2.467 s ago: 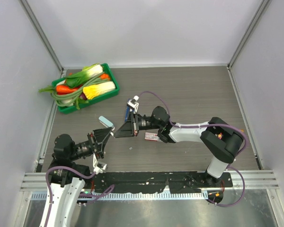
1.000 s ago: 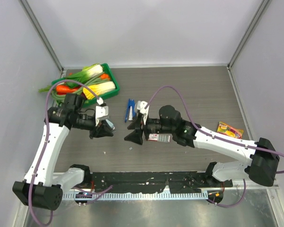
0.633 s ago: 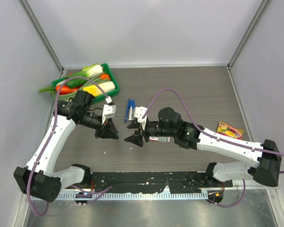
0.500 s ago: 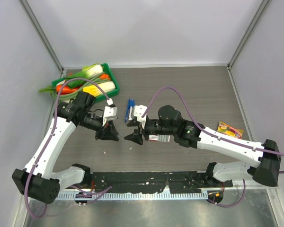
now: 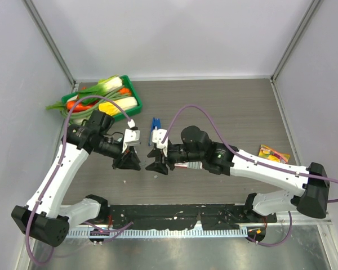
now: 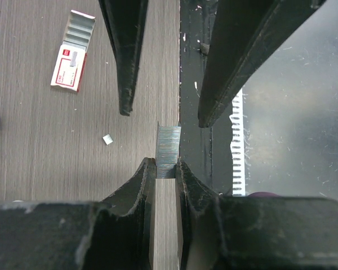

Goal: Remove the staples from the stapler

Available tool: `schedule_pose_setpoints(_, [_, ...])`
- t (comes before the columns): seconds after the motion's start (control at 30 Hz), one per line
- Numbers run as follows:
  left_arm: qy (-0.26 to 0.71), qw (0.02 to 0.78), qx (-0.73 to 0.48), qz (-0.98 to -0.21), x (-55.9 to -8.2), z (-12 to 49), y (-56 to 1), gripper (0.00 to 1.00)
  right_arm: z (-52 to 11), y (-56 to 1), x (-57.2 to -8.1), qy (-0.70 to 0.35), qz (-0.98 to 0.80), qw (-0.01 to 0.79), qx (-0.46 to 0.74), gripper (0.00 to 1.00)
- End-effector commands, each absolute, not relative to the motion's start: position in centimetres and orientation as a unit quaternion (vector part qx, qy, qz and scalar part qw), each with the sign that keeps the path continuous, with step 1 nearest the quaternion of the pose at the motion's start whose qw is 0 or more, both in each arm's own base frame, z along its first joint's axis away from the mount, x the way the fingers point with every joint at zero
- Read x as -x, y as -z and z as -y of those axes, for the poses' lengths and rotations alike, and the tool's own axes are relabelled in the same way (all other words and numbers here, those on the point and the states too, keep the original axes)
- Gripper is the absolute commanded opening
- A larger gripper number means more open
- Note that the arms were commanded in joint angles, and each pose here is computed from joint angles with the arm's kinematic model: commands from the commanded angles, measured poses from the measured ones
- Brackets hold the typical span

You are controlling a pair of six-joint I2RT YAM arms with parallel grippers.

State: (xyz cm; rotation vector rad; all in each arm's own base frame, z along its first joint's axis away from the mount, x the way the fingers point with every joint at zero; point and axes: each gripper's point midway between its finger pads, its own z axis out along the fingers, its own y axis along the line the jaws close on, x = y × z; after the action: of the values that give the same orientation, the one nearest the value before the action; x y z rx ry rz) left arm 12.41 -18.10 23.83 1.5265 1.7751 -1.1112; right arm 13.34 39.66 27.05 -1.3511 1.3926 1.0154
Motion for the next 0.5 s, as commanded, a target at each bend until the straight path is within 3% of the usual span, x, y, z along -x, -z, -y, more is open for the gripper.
schedule_pose_setpoints(0.0, [0.442, 0.193, -0.532, -0.696, -8.5, 16.9, -24.0, 0.01, -40.4, -29.6, -12.9, -0.424, -0.538, 0.476, 0.552, 0.51])
schedule_pose_setpoints(0.47, [0.437, 0.191, -0.536, -0.697, -8.4, 16.8, -23.8, 0.01, -41.9, -29.8, -12.6, -0.443, -0.532, 0.473, 0.544, 0.41])
